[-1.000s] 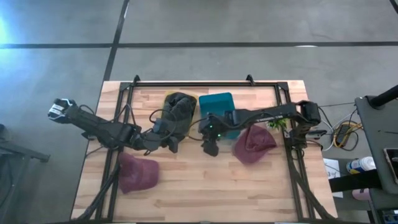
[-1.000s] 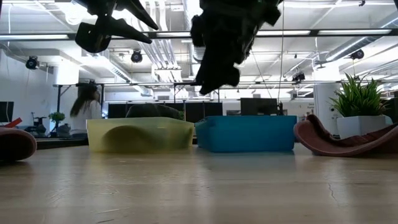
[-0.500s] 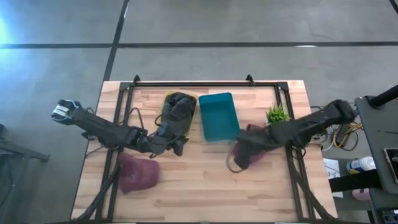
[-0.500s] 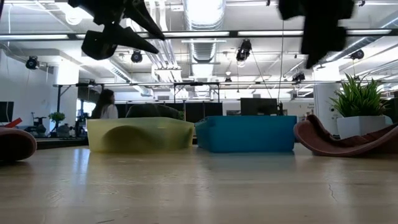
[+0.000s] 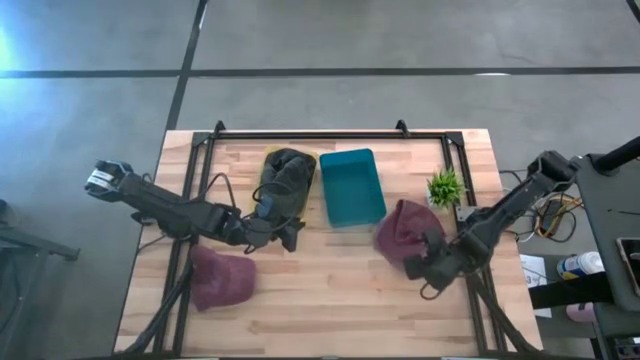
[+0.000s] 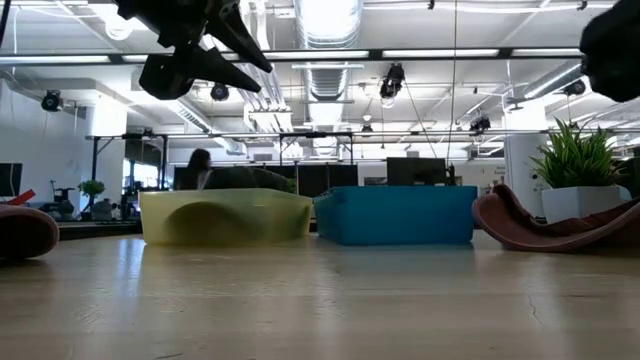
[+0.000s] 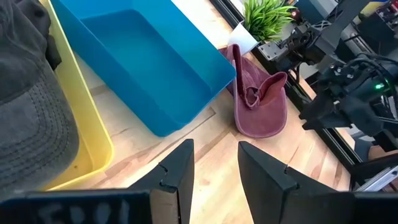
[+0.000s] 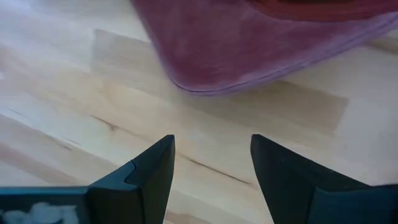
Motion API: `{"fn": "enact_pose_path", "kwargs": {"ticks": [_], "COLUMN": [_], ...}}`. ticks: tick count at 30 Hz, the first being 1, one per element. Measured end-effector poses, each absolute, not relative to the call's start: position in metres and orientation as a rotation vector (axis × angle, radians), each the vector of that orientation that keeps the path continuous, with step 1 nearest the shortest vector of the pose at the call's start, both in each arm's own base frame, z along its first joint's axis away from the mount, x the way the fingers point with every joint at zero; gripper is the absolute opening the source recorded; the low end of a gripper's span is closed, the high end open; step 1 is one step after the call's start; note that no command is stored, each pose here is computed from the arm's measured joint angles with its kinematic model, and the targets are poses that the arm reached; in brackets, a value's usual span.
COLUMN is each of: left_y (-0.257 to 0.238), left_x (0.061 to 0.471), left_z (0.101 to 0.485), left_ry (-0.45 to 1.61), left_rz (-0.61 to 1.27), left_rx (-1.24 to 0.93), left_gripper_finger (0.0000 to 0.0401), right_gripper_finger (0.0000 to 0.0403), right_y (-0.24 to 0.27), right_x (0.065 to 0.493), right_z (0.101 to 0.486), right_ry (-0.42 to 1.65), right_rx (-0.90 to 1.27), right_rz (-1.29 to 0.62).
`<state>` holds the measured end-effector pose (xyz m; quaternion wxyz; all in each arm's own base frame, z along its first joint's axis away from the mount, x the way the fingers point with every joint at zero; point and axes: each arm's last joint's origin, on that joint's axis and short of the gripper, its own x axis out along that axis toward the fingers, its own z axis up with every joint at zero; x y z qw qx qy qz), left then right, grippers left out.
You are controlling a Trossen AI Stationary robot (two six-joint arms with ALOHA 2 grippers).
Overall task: Pick & Place hat
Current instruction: Put the top red cap into the blue bin
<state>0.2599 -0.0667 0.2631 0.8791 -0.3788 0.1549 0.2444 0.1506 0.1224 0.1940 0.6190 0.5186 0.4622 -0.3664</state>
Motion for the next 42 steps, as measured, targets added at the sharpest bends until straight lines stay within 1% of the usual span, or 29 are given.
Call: {"fn": "enact_pose_path", "kwargs": {"ticks": [7,12,17,22,26,33,35,37,40,42], "left_y": [-0.065,-0.066,-0.066,-0.065,-0.065,-0.064,-0.063,-0.062,-0.062,-0.064], "left_x": [0.26,0.26,0.26,0.261,0.261,0.262,0.263,0.264,0.267,0.273], "left_z": [0.263,0.263,0.263,0.263,0.264,0.266,0.266,0.267,0.272,0.276], "left_ry": [0.321,0.332,0.329,0.322,0.315,0.292,0.287,0.273,0.229,0.214], "left_rz": [0.513,0.497,0.5,0.507,0.506,0.501,0.502,0.497,0.466,0.372], "left_rx": [-0.791,-0.819,-0.835,-0.854,-0.867,-0.883,-0.887,-0.895,-0.925,-0.936], "left_gripper_finger": [0.0117,0.0117,0.0117,0.0117,0.0117,0.0117,0.0117,0.0117,0.0117,0.0117], "right_gripper_finger": [0.0205,0.0205,0.0205,0.0205,0.0205,0.0203,0.019,0.0166,0.0112,0.0071], "right_y": [0.113,0.115,0.113,0.105,0.1,0.092,0.09,0.09,0.091,0.093], "right_x": [0.138,0.141,0.14,0.137,0.131,0.126,0.126,0.126,0.127,0.129], "right_z": [0.169,0.171,0.174,0.166,0.152,0.141,0.14,0.14,0.141,0.145], "right_ry": [1.003,0.932,0.887,0.761,0.746,0.656,0.651,0.654,0.671,0.691], "right_rx": [1.168,1.233,1.257,1.259,1.259,1.193,1.188,1.174,1.148,1.125], "right_rz": [-0.964,-0.879,-0.864,-0.934,-1.006,-1.026,-1.034,-1.027,-1.002,-0.972]}}
